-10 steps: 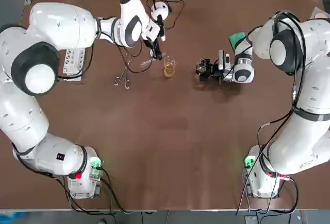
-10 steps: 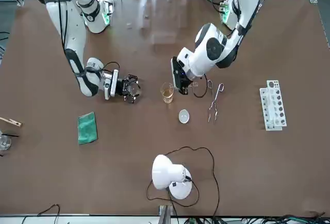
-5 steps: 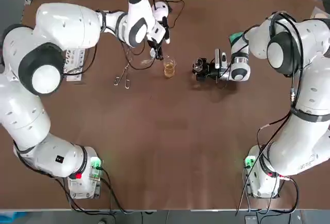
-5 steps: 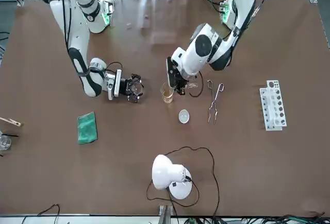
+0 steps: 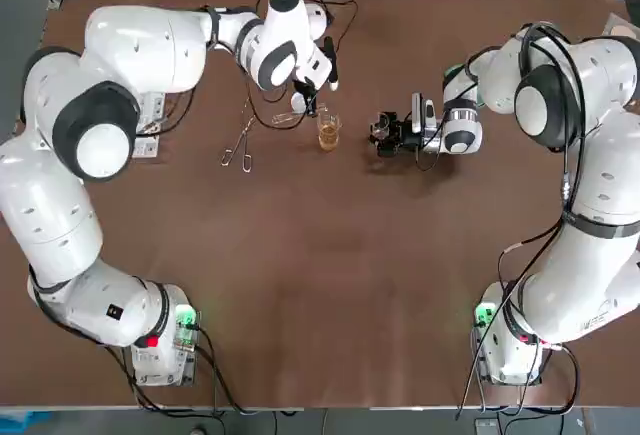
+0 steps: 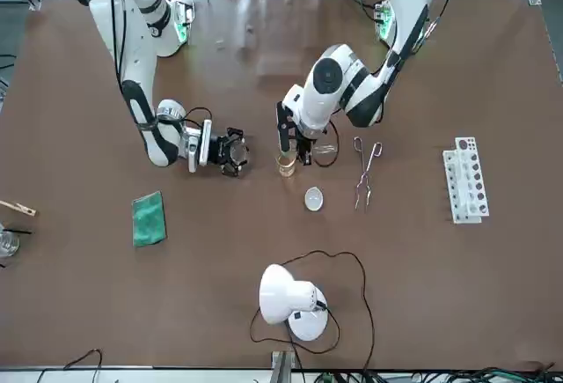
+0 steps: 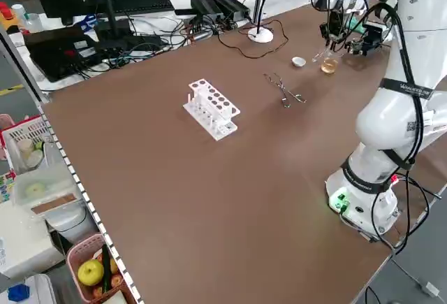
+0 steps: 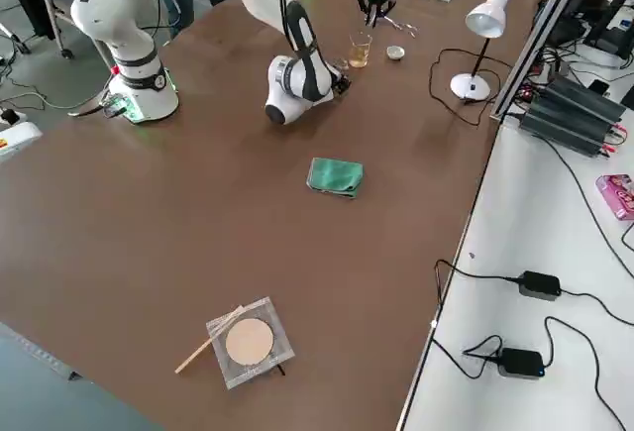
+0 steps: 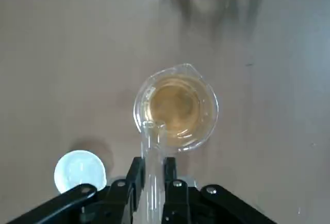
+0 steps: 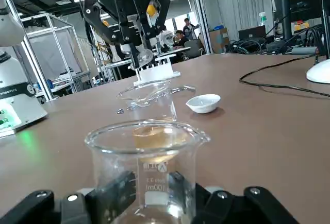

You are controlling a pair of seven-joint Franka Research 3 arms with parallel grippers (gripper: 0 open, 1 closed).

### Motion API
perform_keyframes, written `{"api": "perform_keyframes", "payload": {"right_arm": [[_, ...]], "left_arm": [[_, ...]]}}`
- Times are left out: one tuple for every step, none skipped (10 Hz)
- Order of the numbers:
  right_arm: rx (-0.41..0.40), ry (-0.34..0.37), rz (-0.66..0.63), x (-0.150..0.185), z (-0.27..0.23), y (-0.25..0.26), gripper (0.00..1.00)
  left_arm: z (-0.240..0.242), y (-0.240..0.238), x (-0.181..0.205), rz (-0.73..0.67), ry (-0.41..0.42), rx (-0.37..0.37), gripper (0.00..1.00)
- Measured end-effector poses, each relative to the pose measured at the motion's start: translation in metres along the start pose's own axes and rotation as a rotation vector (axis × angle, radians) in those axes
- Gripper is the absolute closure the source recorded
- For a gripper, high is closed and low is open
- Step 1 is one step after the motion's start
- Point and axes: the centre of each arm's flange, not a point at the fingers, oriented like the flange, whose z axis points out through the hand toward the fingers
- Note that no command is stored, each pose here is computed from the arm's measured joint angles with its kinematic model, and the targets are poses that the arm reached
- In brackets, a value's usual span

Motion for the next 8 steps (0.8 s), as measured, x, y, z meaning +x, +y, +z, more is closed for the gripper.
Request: {"api": "perform_keyframes", "payload": {"right_arm": [[-0.001, 0.0, -0.001, 0.0, 0.0, 0.001, 0.62], [-0.001, 0.0, -0.001, 0.0, 0.0, 0.001, 0.62], [-0.001, 0.0, -0.001, 0.0, 0.0, 0.001, 0.62], [-0.001, 0.0, -0.002, 0.0, 0.0, 0.001, 0.62], [-0.001, 0.0, -0.002, 0.0, 0.0, 0.001, 0.62], [-0.001, 0.0, -0.002, 0.001, 0.0, 0.001, 0.62], [-0.001, 0.001, -0.002, 0.001, 0.0, 0.001, 0.62], [-0.001, 0.001, -0.003, 0.001, 0.0, 0.001, 0.62]], "left_arm": [[-0.001, 0.0, 0.0, -0.004, -0.036, 0.017, 0.79], [-0.004, -0.001, 0.001, -0.007, -0.063, 0.033, 0.79], [-0.005, 0.002, 0.004, -0.006, -0.078, 0.035, 0.79], [-0.004, 0.006, 0.009, -0.012, -0.089, 0.03, 0.79], [-0.003, 0.01, 0.013, -0.015, -0.099, 0.025, 0.79], [-0.003, 0.013, 0.016, -0.016, -0.109, 0.019, 0.79], [-0.001, 0.015, 0.017, -0.018, -0.128, 0.019, 0.79], [-0.001, 0.017, 0.018, -0.012, -0.151, 0.035, 0.79]]}}
